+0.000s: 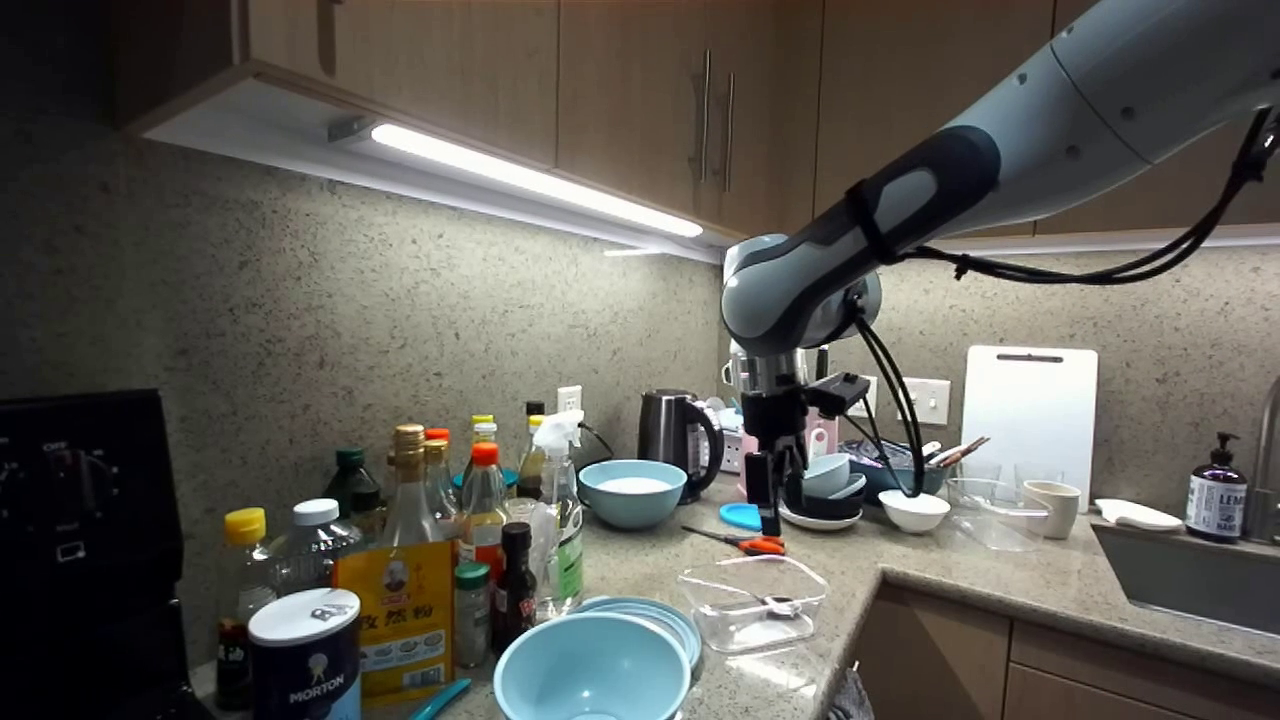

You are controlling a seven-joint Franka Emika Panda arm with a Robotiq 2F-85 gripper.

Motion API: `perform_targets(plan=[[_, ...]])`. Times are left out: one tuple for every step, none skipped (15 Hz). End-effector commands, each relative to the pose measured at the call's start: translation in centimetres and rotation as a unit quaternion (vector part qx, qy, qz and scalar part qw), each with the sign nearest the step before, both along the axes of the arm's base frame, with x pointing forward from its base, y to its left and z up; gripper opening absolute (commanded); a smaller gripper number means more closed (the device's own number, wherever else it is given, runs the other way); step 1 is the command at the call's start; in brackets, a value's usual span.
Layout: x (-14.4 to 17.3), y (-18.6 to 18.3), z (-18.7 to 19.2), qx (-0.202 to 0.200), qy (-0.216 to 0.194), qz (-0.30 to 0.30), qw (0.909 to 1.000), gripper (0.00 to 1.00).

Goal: Put the spoon in the blue bowl

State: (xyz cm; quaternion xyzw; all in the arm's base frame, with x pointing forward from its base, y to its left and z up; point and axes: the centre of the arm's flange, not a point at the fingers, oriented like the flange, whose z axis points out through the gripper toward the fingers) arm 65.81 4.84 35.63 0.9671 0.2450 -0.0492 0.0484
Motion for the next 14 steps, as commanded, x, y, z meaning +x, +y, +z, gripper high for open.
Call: perform_targets(plan=[[0.0,-0.1,0.0,0.0,0.0,-0.001,1.0,1.0],[0.0,-0.4,0.1,0.0,-0.001,-0.003,1.0,1.0],[0.0,-0.6,0.2,0.0,-0.001,-0.004,1.0,1.0],[0.5,-1.0,-0.6,0.02,-0.017,-0.013,0.9996,1.0],[1.1,-1.3,-1.1,0.033,-0.022,-0.026,0.9989,1.0],[1.6,-1.6,-1.6,0.049,-0.025,-0.032,0.998,1.0],[2.0,-2.0,-2.3,0.055,-0.03,-0.042,0.9972,1.0],[2.4,-2.5,-3.0,0.053,-0.034,-0.049,0.9968,1.0],[2.8,-2.9,-3.8,0.051,-0.034,-0.049,0.9969,1.0],[3.2,-3.2,-4.8,0.041,-0.033,-0.047,0.9975,1.0],[3.5,-3.6,-5.6,0.035,-0.032,-0.045,0.9979,1.0],[4.0,-3.8,-6.5,0.026,-0.028,-0.045,0.9983,1.0],[4.4,-3.8,-7.4,0.014,-0.017,-0.032,0.9992,1.0],[4.7,-3.7,-7.9,-0.014,-0.003,-0.027,0.9995,1.0]])
